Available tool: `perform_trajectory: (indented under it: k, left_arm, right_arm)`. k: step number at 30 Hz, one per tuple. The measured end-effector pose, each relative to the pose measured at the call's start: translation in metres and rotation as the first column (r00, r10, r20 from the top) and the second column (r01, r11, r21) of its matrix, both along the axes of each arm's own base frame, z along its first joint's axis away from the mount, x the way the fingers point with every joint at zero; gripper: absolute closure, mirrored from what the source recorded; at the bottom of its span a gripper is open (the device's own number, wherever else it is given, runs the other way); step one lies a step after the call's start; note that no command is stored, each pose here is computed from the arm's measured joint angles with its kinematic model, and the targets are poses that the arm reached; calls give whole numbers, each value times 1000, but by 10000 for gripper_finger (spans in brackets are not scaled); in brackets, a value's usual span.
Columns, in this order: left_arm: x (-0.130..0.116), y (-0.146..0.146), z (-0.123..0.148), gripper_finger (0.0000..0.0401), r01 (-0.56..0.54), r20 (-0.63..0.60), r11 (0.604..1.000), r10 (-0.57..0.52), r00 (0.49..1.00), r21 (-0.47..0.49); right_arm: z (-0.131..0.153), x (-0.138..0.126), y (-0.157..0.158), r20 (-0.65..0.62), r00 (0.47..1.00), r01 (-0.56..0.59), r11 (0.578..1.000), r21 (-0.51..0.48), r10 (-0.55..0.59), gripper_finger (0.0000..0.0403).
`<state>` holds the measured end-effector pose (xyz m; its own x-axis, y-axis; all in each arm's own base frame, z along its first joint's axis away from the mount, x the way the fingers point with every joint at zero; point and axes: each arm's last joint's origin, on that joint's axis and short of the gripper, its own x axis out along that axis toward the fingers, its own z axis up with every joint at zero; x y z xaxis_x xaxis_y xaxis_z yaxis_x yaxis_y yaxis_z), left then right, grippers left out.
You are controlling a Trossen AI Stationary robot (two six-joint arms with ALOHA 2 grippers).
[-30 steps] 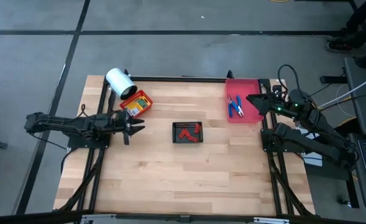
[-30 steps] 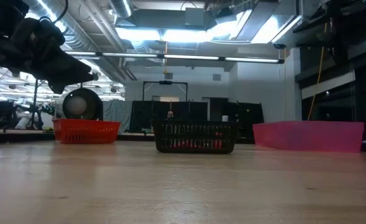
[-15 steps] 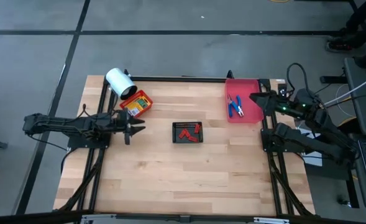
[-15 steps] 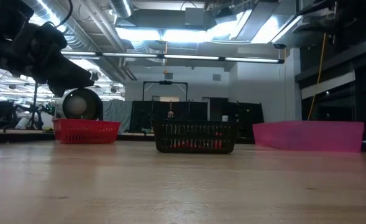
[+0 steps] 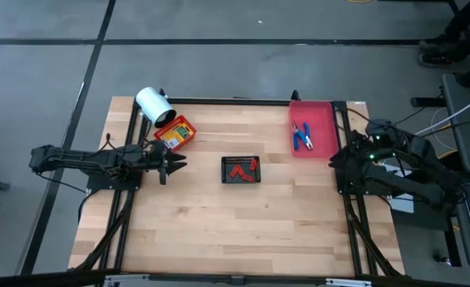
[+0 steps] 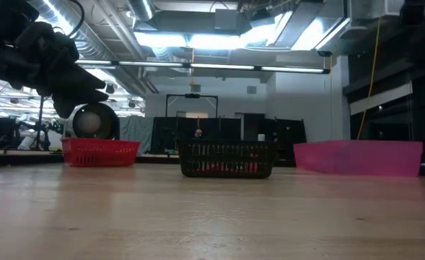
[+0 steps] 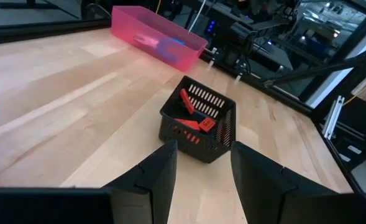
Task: Pick & Place School Supplies
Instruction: Return to Home Position
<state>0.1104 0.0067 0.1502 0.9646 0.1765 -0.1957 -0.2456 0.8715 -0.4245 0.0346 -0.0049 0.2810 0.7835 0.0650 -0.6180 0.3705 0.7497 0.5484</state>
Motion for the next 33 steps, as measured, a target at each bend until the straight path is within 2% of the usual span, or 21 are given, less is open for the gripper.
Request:
perform_trajectory:
  k: [3, 6, 7, 9, 11, 12, 14, 16, 20, 24, 26, 29, 33]
  left_arm:
    - [0, 0, 0, 253, -3, 0, 1000, 3, 1000, -5]
    - [0, 0, 0, 253, -4, 1, 1000, 4, 1000, -4]
    - [0, 0, 0, 253, -4, 0, 1000, 4, 1000, -4]
    - [0, 0, 0, 253, -4, 0, 1000, 4, 1000, -4]
    - [0, 0, 0, 253, -4, 1, 1000, 4, 1000, -4]
    - [0, 0, 0, 253, -4, 1, 1000, 4, 1000, -4]
    - [0, 0, 0, 253, -4, 1, 1000, 4, 1000, -4]
    - [0, 0, 0, 253, -4, -1, 1000, 4, 1000, -4]
    - [0, 0, 0, 253, -4, -1, 1000, 4, 1000, -4]
    - [0, 0, 0, 253, -5, 0, 1000, 5, 1000, -4]
    - [0, 0, 0, 253, -4, 0, 1000, 4, 1000, -4]
    - [0, 0, 0, 253, -5, 0, 1000, 5, 1000, -4]
    - [0, 0, 0, 253, -5, 0, 1000, 5, 1000, -4]
  right_arm:
    - [-6, 12, -6, 45, 996, -67, 996, -65, 70, 240]
    - [-16, 29, -13, 142, 981, -107, 982, -153, 129, 240]
    - [-19, 32, -14, 152, 978, -118, 980, -158, 142, 240]
    - [-24, 33, -12, 121, 980, -147, 983, -106, 160, 240]
    - [-20, 34, -10, 168, 980, -96, 993, -69, 107, 240]
    - [-12, 38, -10, 250, 963, -83, 993, -84, 101, 240]
    - [10, 44, -8, 441, 891, -43, 986, -162, 111, 240]
    - [20, 50, -6, 535, 834, 7, 967, -256, 136, 241]
    - [-12, 75, 0, 514, 837, 11, 935, -354, 185, 241]
    - [-48, 89, 7, 561, 806, 66, 913, -403, 189, 241]
    - [-62, 89, 8, 568, 805, 121, 890, -440, 172, 241]
    - [-65, 81, 7, 579, 797, 190, 840, -508, 170, 241]
    - [-74, 70, 6, 518, 832, 165, 804, -571, 198, 241]
